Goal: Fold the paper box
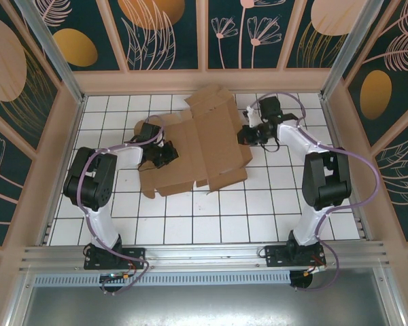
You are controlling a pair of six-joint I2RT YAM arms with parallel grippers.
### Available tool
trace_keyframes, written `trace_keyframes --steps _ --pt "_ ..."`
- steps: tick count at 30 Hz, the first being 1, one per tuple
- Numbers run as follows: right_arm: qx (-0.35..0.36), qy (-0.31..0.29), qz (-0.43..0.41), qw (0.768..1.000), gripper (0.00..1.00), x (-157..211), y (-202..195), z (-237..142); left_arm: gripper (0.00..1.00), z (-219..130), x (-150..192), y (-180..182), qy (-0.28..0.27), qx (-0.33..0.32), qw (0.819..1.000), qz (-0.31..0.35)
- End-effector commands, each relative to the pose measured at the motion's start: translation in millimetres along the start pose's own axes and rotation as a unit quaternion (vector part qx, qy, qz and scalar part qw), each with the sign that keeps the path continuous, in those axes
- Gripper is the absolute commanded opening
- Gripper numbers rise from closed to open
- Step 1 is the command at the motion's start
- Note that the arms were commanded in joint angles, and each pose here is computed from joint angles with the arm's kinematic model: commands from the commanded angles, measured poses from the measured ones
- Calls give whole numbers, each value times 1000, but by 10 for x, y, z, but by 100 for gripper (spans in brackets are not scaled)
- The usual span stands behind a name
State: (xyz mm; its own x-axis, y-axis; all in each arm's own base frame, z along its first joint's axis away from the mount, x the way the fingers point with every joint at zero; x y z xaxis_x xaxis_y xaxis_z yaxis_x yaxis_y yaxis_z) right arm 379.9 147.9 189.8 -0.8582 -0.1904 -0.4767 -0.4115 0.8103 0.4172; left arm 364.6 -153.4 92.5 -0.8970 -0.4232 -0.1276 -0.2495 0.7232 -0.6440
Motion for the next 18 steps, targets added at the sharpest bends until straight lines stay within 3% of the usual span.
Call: trace_keyframes --steps 1,3,9,13,18 --pt "94 31 -62 993 6 -30 57 -25 0 -200 -16 -164 -12 9 1000 15" --pt "130 46 -80 987 11 -69 87 17 3 -362 -94 -317 -33 10 999 34" --pt "186 78 -134 970 16 -254 280 126 36 -666 -291 -912 -38 84 994 60" --pt "213 78 -184 956 18 -326 473 216 54 -688 -419 -1245 -46 95 991 78" --pt "259 66 -224 937 16 -370 588 250 57 -481 -466 -1505 -29 99 991 81"
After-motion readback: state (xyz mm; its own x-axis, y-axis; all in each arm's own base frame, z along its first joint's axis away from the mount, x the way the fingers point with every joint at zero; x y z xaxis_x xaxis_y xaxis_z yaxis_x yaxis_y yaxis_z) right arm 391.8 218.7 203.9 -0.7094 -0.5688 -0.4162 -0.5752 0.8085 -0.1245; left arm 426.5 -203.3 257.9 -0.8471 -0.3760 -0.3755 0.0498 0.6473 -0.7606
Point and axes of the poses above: each hand's point on the last joint's axis, 136 mm out from that joint toward the fingers, its own z axis out along the fingers, its own y axis along the line the jaws close on, x = y × z, the point moved 8 cm from there along -z, back along the fingers, and after that the axes turned 3 degrees about -z, right-handed, at the moved point
